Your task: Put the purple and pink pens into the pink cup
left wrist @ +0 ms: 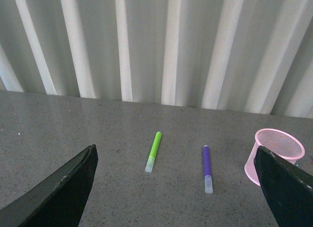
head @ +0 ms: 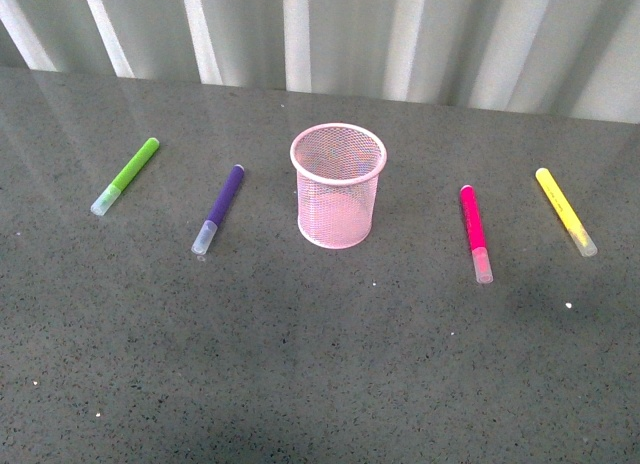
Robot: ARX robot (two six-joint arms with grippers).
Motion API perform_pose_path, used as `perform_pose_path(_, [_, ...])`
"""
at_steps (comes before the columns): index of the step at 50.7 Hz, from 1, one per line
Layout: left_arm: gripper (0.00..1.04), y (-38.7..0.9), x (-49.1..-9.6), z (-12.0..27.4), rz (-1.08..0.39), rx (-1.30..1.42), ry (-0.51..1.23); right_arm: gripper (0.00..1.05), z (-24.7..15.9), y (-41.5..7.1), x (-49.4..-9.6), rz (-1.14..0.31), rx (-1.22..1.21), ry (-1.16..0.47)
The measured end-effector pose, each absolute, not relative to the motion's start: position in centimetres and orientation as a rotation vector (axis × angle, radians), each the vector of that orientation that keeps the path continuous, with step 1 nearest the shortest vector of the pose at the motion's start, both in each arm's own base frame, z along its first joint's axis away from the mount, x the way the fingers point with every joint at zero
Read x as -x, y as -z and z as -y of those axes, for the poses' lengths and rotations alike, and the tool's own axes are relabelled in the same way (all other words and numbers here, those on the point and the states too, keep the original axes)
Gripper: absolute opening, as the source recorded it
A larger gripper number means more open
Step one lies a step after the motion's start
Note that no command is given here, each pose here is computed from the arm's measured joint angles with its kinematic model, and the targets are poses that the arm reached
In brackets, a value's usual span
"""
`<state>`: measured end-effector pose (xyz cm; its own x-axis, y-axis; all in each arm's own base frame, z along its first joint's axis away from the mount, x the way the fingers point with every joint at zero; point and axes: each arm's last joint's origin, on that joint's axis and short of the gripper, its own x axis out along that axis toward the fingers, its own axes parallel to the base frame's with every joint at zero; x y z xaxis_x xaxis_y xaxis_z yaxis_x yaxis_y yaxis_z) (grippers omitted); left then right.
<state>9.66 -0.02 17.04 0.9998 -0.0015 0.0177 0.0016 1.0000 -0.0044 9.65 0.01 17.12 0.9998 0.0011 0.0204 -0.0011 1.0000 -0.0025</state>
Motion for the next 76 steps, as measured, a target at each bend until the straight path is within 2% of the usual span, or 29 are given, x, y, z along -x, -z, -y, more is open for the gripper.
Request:
perform_pose_path(51, [0.98,-17.0,-9.7,0.0,0.018,0.004,0.001,0.98,0.0,-17.1,-9.6,0.02,0.002,-0.001])
perform_pose_path(57, [0.98,-17.0,-9.8,0.4,-0.196,0.187,-0.098,0.98,0.0,-17.1,-9.7,0.02,0.002,-0.001])
perform_pose_path(61, [0.98,-18.5,-10.9,1.2,-0.206,0.309,-0.097,0.98,0.0,-17.1,-9.7,0.02,0.002,-0.002])
perform_pose_path(70, [0.98,-25.2,-15.6,3.1,-0.067,0.339,0.014,0.98,0.0,-17.1,-9.6,0.02,0.002,-0.002])
perform_pose_path(76, [0.98,-28.4,-23.6,5.7,-0.161,0.266,0.082,0.98,0.0,-17.1,-9.6,0.02,0.002,-0.001])
